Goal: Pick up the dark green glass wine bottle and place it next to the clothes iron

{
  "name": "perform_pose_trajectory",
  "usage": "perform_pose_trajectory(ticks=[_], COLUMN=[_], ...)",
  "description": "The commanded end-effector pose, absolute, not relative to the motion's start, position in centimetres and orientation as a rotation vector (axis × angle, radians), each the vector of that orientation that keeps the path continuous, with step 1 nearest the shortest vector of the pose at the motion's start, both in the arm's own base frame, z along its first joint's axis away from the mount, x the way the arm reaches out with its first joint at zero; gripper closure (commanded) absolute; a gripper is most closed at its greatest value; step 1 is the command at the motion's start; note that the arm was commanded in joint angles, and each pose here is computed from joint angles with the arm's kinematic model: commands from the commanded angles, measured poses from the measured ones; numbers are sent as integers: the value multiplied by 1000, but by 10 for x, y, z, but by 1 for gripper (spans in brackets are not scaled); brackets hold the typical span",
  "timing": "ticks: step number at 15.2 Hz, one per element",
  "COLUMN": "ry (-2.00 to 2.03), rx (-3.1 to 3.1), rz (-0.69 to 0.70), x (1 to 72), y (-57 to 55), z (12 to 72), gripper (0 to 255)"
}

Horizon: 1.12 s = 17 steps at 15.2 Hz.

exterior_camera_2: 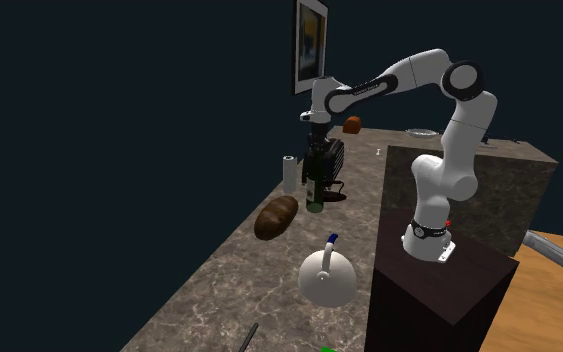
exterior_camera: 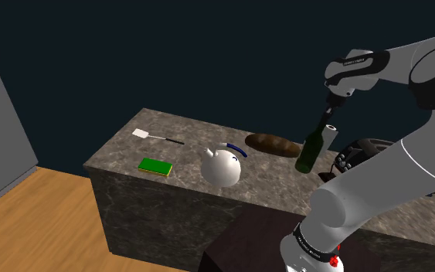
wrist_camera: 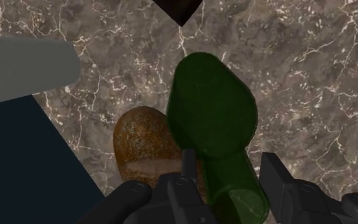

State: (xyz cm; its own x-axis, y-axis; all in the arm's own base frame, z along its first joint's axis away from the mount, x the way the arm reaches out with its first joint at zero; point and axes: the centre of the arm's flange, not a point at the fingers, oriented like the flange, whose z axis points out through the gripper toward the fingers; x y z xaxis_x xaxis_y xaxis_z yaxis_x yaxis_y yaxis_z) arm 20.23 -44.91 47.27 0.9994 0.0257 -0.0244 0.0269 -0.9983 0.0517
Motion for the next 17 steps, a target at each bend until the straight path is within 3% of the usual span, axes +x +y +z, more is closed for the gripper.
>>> perform_pose_trajectory(ticks=[1,6,7,12,17], ry=[41,41,41,41,41], rx=[3088,3088,3088,3088,3088], rz=[-36,-36,-36,-36,-36], x=[203,203,203,203,204], y=[-449,-449,-449,-449,-446], z=[472,472,472,472,522], gripper=[255,255,0,0,0])
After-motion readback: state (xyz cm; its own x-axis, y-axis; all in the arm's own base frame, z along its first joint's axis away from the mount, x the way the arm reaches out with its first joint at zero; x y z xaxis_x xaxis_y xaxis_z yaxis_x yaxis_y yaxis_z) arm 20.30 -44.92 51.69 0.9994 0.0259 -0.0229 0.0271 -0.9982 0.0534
